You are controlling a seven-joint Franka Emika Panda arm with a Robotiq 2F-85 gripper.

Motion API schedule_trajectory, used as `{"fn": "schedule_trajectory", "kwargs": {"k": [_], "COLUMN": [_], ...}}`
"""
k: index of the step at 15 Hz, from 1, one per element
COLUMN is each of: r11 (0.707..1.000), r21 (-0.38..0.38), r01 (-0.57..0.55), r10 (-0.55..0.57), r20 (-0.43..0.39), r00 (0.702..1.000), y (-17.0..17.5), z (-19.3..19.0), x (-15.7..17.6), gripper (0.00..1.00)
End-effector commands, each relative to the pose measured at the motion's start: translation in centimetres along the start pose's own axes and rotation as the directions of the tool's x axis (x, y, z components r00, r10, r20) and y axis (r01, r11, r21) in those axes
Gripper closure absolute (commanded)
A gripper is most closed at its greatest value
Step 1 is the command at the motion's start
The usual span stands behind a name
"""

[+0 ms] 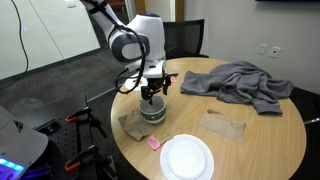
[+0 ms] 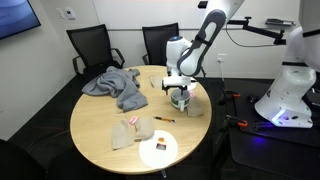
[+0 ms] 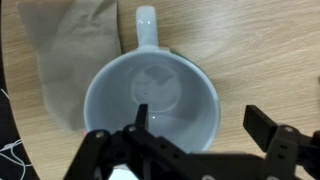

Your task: Move the pen to the left and the mug forward, then pick the pen and put it in the mug

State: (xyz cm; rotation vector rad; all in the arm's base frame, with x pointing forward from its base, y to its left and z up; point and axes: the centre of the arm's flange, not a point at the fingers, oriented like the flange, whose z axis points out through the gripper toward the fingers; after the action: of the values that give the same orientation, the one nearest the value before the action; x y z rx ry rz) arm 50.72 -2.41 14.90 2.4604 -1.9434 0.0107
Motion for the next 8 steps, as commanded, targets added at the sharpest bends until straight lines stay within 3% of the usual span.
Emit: {"fn": "schedule_trajectory", "kwargs": {"k": [1, 8], "r11": [1.0, 1.0], "r21": [0.021, 0.021], "r01": [-0.003, 0.002], "r10": [0.003, -0.002], "r20": [0.006, 0.01], "r00": [1.0, 1.0], "y": [-0.54, -1.19], "z": [0.81, 1.53], "x": [0.99, 1.29], "gripper": [0.32, 0.86]}}
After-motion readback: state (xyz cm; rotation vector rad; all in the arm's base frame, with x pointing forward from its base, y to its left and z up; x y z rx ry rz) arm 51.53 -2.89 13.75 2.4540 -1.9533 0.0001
